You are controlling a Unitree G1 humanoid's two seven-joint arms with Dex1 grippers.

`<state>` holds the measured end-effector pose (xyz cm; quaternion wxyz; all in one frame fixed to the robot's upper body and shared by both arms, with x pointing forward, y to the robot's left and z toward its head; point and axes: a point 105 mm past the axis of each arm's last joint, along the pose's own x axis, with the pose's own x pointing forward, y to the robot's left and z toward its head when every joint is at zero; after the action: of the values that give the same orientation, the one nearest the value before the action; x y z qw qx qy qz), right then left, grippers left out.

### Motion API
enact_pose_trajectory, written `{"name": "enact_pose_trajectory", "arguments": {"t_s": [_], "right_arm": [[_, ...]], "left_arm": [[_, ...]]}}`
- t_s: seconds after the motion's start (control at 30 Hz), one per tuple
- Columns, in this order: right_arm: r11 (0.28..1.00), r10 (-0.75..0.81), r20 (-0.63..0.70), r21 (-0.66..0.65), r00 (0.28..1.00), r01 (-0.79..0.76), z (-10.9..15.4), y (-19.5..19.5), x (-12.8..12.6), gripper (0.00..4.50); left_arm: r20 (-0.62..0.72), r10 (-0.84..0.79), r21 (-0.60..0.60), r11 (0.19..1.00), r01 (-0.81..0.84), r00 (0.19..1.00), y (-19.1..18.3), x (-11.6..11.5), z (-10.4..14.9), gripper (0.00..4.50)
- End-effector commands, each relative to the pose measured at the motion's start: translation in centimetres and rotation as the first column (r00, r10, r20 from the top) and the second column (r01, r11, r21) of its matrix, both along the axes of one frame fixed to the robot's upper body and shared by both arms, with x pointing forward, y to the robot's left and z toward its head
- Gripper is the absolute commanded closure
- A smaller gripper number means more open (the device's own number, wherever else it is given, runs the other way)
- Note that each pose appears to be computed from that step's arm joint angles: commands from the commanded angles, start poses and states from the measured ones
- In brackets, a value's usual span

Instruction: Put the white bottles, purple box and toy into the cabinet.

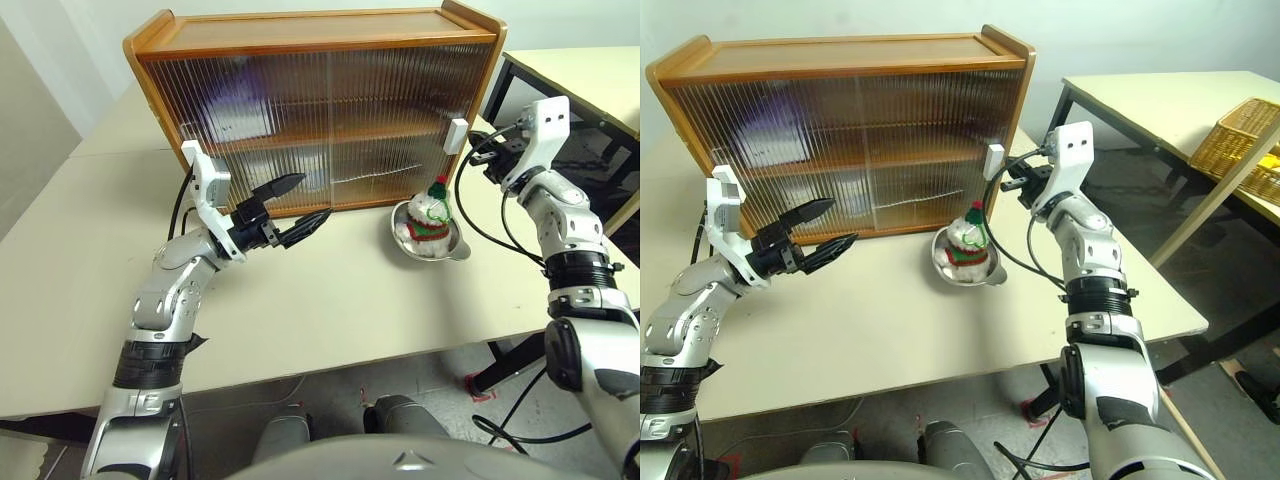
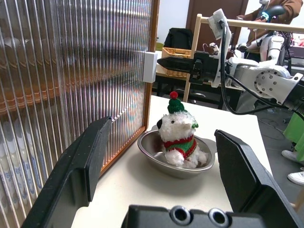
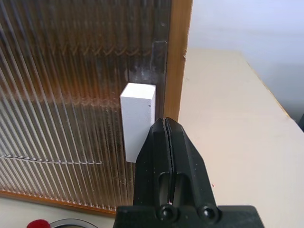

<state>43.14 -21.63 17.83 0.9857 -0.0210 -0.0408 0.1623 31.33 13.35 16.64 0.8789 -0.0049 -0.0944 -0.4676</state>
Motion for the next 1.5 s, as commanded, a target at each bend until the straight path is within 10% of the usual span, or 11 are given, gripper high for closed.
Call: {"name": "enact_pose_trajectory", "arguments": {"t_s": [0.03,1.5], "right_arm": [[1.0,-0.003,-0.01,0.004,1.0,0.003,0.4,0.4,0.3,4.48],[0.958,0.222,-0.137,0.214,0.965,-0.19,1.1,10.8,-0.1,4.48]], "left_arm": [[0.006,0.005,0.006,1.0,-0.005,1.0,0.2,0.0,0.0,0.0],[0.016,0.022,-0.008,1.0,-0.022,1.0,0.2,0.1,0.4,0.0]]}}
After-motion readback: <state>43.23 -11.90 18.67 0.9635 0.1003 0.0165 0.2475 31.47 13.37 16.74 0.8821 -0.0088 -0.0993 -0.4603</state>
